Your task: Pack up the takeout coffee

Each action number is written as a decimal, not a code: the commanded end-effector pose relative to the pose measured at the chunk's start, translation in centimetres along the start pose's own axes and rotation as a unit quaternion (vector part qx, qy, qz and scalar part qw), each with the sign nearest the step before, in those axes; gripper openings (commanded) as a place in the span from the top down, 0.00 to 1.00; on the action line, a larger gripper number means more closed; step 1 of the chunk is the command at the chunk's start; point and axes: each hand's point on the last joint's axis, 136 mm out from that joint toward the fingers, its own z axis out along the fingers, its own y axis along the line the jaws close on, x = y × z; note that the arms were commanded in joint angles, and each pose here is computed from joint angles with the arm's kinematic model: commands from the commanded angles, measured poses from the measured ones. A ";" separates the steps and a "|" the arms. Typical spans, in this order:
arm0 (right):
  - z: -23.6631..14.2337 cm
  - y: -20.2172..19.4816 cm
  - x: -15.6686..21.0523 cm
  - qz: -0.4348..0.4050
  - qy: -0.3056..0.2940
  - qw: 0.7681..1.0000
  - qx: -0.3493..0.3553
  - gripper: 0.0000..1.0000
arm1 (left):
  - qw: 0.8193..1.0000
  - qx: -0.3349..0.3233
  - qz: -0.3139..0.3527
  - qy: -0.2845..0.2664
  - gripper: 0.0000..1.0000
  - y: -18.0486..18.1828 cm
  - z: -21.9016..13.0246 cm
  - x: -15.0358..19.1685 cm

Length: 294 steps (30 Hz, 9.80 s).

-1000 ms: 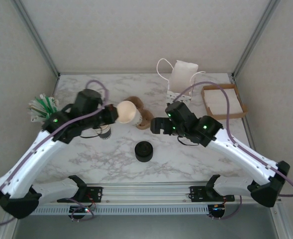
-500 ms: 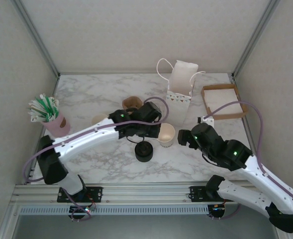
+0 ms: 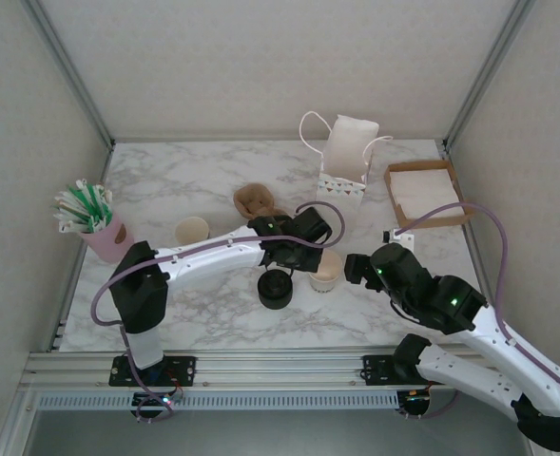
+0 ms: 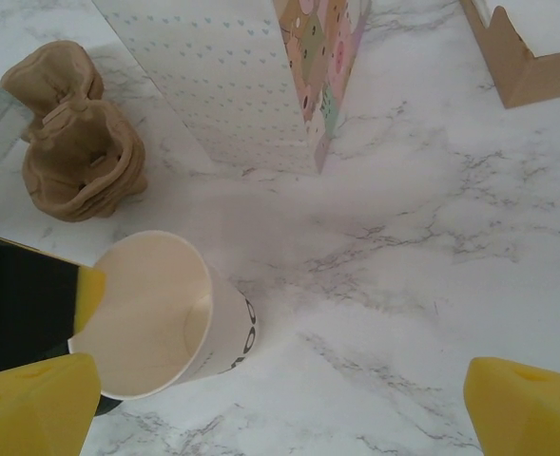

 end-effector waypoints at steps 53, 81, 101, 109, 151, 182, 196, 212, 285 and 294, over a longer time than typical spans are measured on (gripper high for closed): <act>6.8 19.5 7.0 -0.288 0.292 0.906 -0.103 0.12 | 0.942 0.201 -0.265 -0.050 0.57 13.9 -7.0 12.5; 12.9 19.5 11.9 -0.314 0.368 0.875 -0.031 0.15 | 0.929 0.245 -0.279 0.000 0.60 14.4 -3.3 14.1; 13.8 19.4 13.1 -0.308 0.383 0.870 -0.029 0.22 | 0.930 0.238 -0.279 0.004 0.62 14.8 -2.7 14.2; 13.3 19.8 12.5 -0.301 0.376 0.876 -0.037 0.29 | 0.918 0.266 -0.295 -0.006 0.63 14.5 -2.4 13.6; 11.9 21.6 12.3 -0.258 0.392 0.879 -0.082 0.33 | 0.892 0.329 -0.311 -0.011 0.52 14.1 -1.8 13.3; 9.5 21.3 8.8 -0.253 0.349 0.899 -0.076 0.35 | 0.900 0.302 -0.314 -0.005 0.50 15.1 -1.1 13.5; 4.9 18.3 3.8 -0.259 0.292 0.919 -0.059 0.34 | 0.916 0.271 -0.289 -0.058 0.01 14.7 -6.3 9.9; 4.3 9.0 1.4 -0.209 0.279 0.937 0.013 0.34 | 0.937 0.213 -0.234 -0.150 0.00 13.6 -11.6 4.1; 10.3 6.4 7.1 -0.180 0.363 0.914 0.017 0.34 | 0.955 0.189 -0.194 -0.120 0.00 11.1 -7.9 3.9; 8.0 9.8 7.9 -0.236 0.364 0.900 -0.035 0.34 | 0.955 0.189 -0.192 -0.125 0.00 11.1 -8.1 3.8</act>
